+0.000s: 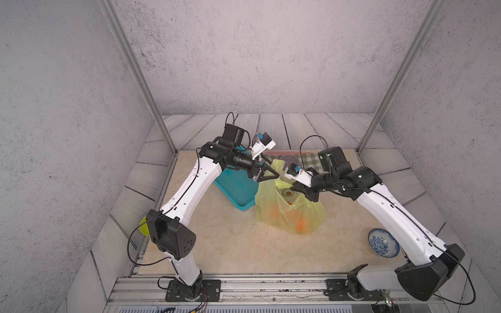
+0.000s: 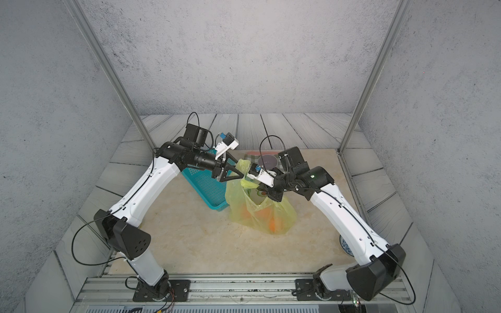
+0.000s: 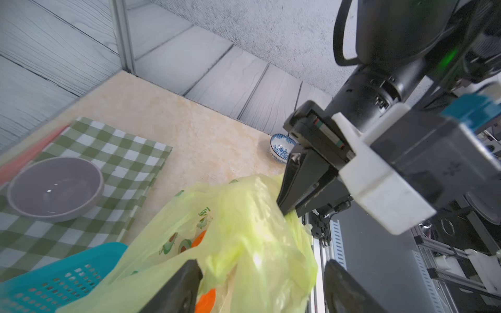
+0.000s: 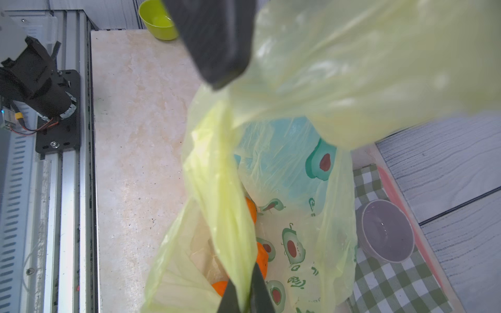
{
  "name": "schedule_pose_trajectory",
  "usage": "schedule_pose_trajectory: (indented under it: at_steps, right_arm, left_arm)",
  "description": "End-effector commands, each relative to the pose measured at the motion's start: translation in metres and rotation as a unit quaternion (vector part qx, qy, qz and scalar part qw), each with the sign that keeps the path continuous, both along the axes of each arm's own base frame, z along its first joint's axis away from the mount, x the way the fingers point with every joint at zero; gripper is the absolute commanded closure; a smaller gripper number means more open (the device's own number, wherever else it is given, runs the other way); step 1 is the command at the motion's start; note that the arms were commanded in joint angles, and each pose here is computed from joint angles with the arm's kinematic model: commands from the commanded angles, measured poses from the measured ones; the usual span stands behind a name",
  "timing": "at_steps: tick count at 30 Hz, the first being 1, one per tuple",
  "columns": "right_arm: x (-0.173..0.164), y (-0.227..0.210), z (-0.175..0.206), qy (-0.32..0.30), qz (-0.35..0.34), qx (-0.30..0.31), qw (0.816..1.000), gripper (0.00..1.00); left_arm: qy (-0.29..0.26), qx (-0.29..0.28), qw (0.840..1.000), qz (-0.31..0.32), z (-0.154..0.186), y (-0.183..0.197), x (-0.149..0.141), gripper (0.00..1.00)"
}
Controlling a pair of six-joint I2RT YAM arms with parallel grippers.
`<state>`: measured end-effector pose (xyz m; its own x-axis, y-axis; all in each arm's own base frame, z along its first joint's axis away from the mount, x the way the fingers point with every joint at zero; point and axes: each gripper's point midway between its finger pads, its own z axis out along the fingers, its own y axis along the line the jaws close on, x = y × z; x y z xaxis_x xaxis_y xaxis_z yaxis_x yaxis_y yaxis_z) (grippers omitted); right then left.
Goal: Place the oranges into plastic bags & tie knots
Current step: Tie the plastic bag at the center of the board.
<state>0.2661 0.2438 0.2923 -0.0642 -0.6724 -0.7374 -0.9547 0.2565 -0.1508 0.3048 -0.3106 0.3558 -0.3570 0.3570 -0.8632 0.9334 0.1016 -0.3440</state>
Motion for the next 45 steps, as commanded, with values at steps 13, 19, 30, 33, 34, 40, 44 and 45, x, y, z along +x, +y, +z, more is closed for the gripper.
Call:
schedule_pose_trajectory:
  at_steps: [13, 19, 30, 33, 34, 40, 44, 45]
  right_arm:
    - [-0.010, 0.002, 0.016, 0.050, 0.013, 0.069, 0.996, 0.94]
    - [-0.019, 0.006, 0.021, 0.066, 0.038, 0.078, 0.994, 0.94]
    - [-0.002, 0.007, 0.021, 0.066, 0.001, 0.076, 0.995, 0.94]
    - [0.002, 0.005, 0.018, 0.069, -0.009, 0.067, 0.995, 0.94]
    - [0.003, 0.005, 0.016, 0.070, -0.011, 0.066, 0.995, 0.94]
    - [0.001, 0.010, 0.018, 0.082, -0.007, 0.086, 0.993, 0.93]
    - [0.009, 0.011, 0.023, 0.071, -0.023, 0.095, 0.993, 0.93]
    - [0.010, 0.012, 0.023, 0.072, -0.024, 0.097, 0.992, 0.93]
  left_arm:
    - [-0.102, -0.092, 0.990, 0.018, 0.009, 0.039, -0.009, 0.06]
    - [-0.148, -0.074, 0.986, -0.024, -0.016, 0.029, -0.005, 0.09]
    - [-0.088, -0.113, 0.987, -0.075, -0.025, -0.003, 0.001, 0.60]
    - [-0.076, -0.118, 0.988, -0.067, -0.027, -0.010, 0.005, 0.66]
    - [-0.066, -0.122, 0.988, -0.065, -0.027, -0.011, 0.006, 0.66]
    - [-0.048, -0.140, 0.987, -0.062, -0.020, -0.011, 0.003, 0.64]
    - [-0.062, -0.122, 0.989, -0.060, -0.021, -0.006, -0.003, 0.63]
    - [-0.064, -0.119, 0.989, -0.059, -0.022, -0.006, -0.003, 0.63]
